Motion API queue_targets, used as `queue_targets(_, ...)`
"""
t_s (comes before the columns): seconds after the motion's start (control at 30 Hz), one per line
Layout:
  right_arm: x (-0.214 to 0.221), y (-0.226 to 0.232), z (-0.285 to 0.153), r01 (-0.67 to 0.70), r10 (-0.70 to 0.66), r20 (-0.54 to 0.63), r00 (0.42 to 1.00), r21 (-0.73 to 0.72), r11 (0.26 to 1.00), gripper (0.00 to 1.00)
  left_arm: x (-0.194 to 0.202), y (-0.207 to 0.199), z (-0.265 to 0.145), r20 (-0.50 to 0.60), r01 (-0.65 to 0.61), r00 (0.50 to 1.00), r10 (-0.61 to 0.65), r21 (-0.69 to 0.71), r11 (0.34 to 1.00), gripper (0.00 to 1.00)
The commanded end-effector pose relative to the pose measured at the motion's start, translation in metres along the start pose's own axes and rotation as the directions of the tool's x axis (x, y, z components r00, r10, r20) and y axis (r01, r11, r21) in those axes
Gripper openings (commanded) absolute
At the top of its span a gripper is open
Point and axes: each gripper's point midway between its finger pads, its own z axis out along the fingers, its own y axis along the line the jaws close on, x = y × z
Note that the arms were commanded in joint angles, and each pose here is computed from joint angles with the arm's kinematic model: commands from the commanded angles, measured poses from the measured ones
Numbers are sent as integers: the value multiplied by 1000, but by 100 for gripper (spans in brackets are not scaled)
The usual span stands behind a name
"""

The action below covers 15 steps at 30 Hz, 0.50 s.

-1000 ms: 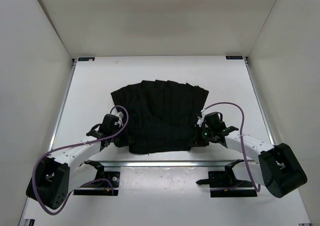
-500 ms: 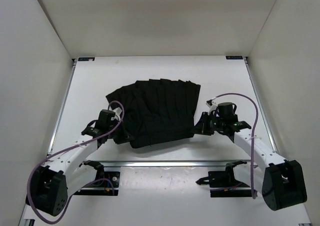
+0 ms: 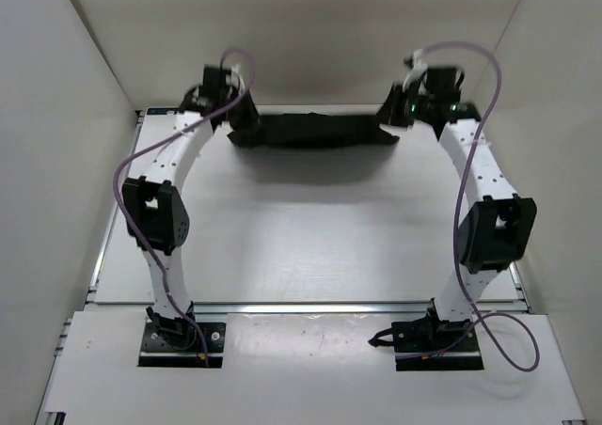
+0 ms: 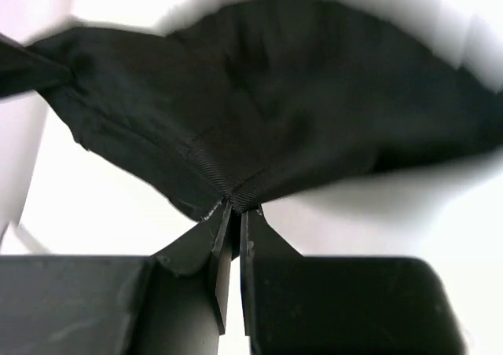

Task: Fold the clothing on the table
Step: Fold the skirt

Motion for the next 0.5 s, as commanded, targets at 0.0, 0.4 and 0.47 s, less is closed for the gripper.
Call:
queue_targets(0.0, -129, 38, -76, 220, -236, 293, 926, 87, 972, 0, -132, -63, -125, 392, -158, 908, 146, -3, 988, 0)
queue_targets(0.4, 75, -32, -78, 78, -78, -9, 997, 171, 982, 0, 96, 65, -94, -92, -87, 993, 68, -223, 971, 0)
queue_targets(0.47, 140, -22, -73, 36, -13, -150, 989, 147, 989, 0, 169, 85, -96, -197, -60, 980, 11, -246, 968, 0)
